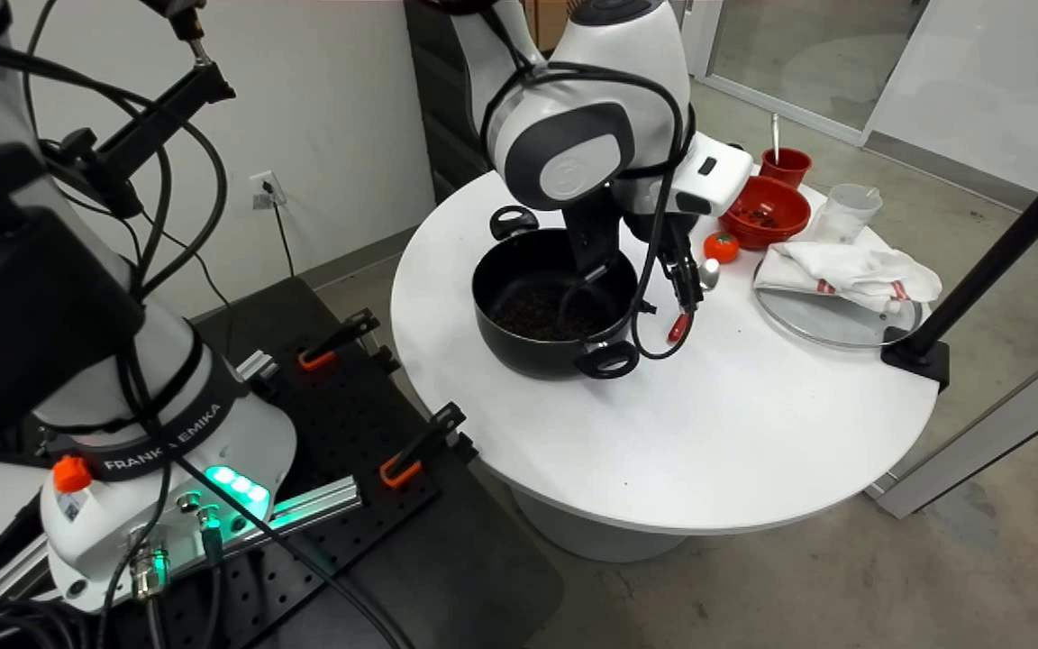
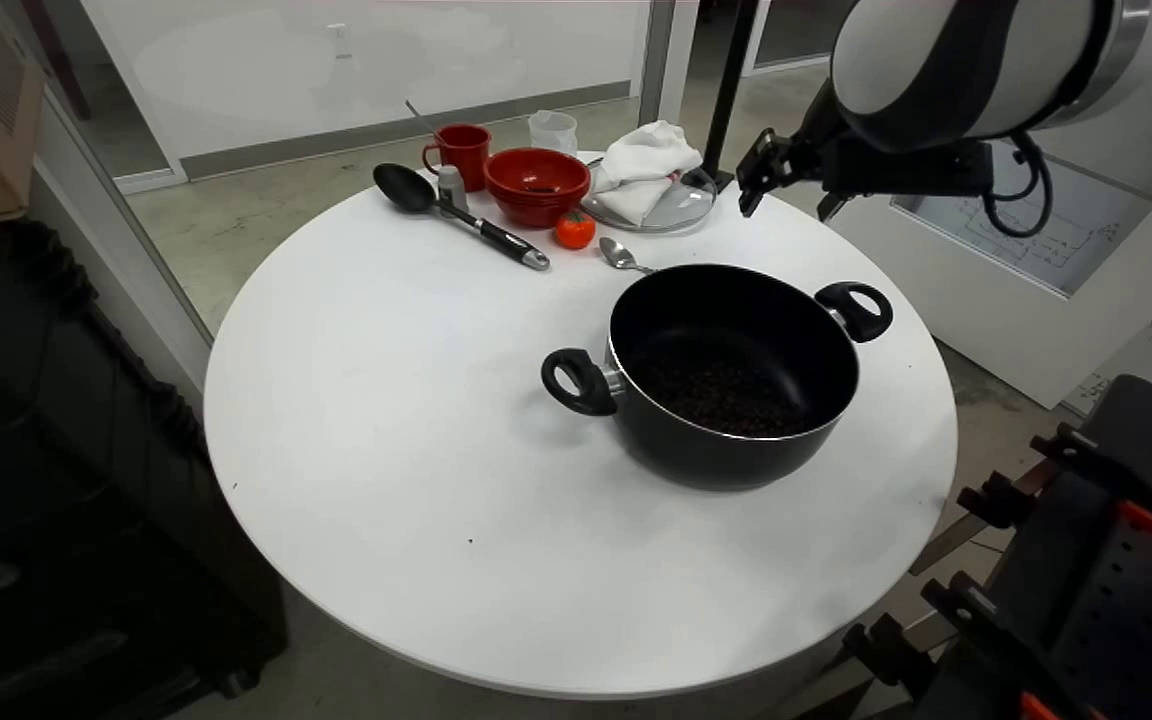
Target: Move the black pot to the right then use the spoon to take some contents out of the pot
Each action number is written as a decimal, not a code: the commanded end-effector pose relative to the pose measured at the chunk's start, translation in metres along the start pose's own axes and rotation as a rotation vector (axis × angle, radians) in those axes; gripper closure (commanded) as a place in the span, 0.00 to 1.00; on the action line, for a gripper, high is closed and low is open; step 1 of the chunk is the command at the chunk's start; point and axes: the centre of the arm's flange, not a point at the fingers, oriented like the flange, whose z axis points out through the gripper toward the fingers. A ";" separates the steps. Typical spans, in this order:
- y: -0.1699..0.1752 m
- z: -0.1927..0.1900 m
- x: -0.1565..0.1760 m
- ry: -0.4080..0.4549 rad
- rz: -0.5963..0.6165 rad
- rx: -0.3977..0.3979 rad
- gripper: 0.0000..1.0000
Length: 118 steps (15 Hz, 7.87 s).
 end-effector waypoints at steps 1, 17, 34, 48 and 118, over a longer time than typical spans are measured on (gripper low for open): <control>-0.003 -0.001 0.001 0.003 0.002 0.003 0.00; -0.002 -0.027 -0.159 -0.229 -0.247 0.066 0.00; 0.026 0.038 -0.187 -0.169 -0.496 -0.129 0.00; -0.022 -0.014 -0.133 -0.196 -0.366 -0.042 0.00; -0.068 0.121 0.074 -0.329 -0.877 -0.136 0.00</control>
